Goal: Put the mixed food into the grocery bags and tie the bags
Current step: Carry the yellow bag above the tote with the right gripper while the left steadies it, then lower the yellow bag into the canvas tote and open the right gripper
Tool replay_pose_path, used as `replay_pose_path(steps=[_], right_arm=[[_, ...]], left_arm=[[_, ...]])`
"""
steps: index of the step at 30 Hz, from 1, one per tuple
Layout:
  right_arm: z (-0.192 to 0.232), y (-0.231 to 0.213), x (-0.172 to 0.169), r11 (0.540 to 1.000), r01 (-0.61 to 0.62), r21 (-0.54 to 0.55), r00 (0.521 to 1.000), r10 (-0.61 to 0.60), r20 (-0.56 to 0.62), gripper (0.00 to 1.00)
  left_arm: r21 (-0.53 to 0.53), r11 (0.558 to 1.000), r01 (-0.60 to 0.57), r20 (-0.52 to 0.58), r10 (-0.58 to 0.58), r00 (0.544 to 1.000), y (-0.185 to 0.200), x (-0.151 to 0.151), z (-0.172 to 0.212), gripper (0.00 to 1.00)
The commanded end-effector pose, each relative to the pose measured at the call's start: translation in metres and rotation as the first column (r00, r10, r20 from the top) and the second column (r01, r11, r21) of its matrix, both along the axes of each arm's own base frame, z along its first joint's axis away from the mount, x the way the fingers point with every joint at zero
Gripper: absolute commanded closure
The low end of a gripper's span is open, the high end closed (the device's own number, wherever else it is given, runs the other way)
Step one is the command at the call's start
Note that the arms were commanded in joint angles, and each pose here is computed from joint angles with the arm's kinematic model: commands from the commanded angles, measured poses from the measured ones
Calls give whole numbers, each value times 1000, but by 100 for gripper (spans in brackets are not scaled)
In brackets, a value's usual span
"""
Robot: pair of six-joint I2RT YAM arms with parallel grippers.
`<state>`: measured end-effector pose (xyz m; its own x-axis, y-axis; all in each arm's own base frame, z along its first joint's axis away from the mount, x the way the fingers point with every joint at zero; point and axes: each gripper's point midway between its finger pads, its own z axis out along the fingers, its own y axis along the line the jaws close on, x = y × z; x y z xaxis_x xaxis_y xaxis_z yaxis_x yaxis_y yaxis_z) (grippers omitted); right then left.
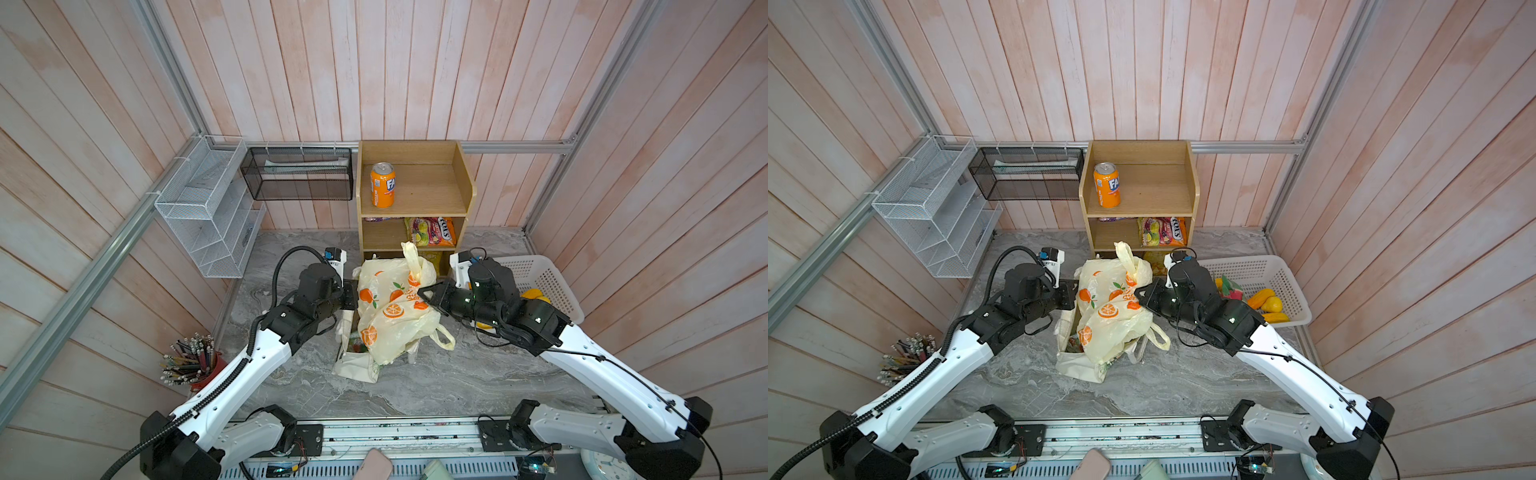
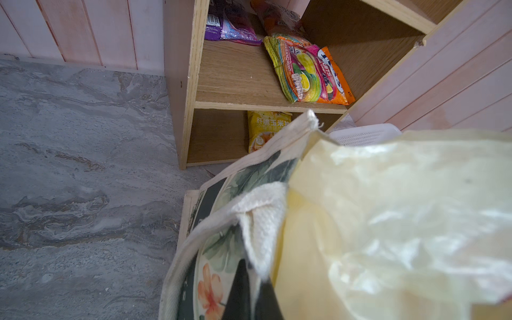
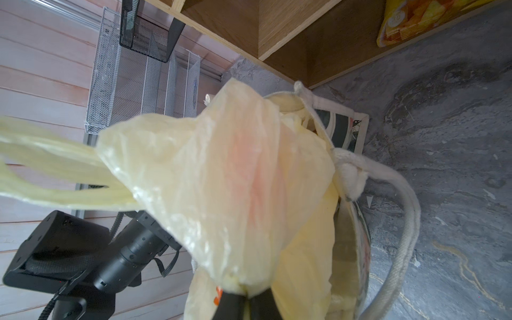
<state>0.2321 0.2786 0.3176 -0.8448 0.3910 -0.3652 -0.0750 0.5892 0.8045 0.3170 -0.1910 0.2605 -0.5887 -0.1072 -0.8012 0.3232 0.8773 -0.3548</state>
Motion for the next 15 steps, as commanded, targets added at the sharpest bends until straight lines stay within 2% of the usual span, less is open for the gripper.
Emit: replay_pose_path(steps=[1,8,15], right_arm=[[6,16,4,999,-33,-38,999,34,26,100],[-9,82,27,991,-111,-70,993,114,40,100],[-62,102,48,989,-73,-128,997,74,3,100]], left_arm=[[-77,997,24,155,-12,988,-4,6,46,100],[-78,996,52,137,-42,990,-11,7,41,100],[-86,995,59,147,-46,988,-13,8,48,100]])
